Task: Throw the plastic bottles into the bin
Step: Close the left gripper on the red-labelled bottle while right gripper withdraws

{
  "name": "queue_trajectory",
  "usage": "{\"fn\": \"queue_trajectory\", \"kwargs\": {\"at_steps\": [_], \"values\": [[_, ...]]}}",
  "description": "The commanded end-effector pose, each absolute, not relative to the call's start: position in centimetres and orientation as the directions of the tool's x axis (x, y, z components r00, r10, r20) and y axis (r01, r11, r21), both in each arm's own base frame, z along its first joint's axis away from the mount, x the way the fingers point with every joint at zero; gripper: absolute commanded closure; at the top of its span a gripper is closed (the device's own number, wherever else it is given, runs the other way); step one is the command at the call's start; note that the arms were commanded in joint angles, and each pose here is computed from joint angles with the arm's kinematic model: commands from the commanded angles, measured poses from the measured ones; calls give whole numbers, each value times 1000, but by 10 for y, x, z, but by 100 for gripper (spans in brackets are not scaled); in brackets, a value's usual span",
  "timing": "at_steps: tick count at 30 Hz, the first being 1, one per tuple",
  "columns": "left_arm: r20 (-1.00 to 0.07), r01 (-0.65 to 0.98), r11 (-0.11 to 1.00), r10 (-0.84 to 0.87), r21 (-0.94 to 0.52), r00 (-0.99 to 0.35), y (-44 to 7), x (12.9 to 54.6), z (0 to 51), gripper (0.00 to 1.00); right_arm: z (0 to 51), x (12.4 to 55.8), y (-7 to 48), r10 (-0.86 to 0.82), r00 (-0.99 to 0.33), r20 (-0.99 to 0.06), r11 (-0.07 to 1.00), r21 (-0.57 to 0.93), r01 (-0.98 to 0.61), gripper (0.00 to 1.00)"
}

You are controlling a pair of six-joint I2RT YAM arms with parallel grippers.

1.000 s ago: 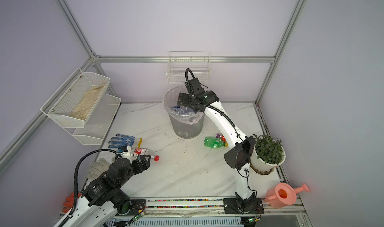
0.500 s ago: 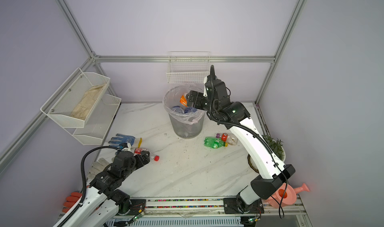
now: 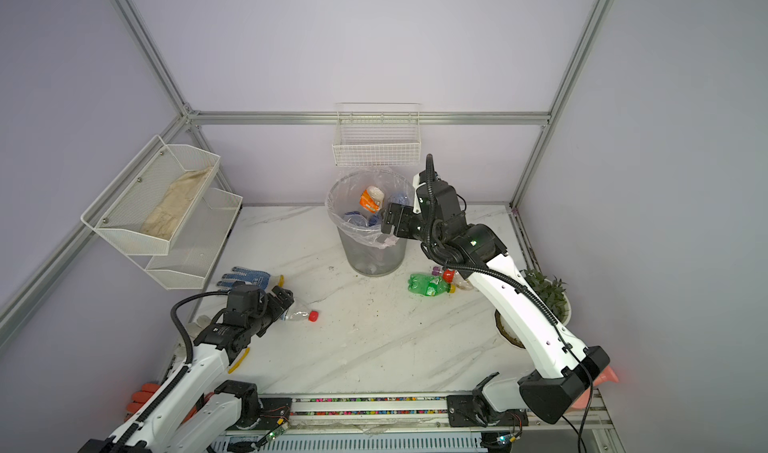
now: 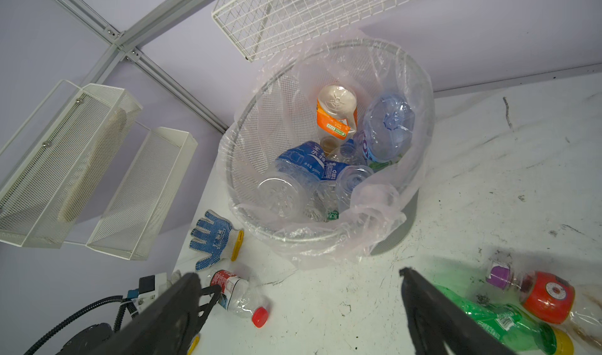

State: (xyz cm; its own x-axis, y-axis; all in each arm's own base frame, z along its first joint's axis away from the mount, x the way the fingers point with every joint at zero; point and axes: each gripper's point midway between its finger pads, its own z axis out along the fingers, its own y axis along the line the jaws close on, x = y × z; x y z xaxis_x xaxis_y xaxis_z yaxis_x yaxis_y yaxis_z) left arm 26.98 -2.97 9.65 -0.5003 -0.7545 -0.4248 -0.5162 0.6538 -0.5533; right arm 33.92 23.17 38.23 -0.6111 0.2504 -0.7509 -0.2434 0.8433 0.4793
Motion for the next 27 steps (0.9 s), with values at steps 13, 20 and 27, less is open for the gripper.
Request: {"fn": "queue_trajectory", "kwargs": {"at_steps": [13,20,27], "values": [[-350,-621,571,-820,-536,-452,-29,310,72,0,372,344,228,234,-599,-766,862,448,-237,3],[-337,-617,596,-802,-514,-493,-35,329,61,0,380,337,221,248,-582,-774,857,456,-241,3],[-313,-630,617,-785,-472,-534,-38,324,40,18,379,336,219,254,-583,-771,855,461,-238,3]]}}
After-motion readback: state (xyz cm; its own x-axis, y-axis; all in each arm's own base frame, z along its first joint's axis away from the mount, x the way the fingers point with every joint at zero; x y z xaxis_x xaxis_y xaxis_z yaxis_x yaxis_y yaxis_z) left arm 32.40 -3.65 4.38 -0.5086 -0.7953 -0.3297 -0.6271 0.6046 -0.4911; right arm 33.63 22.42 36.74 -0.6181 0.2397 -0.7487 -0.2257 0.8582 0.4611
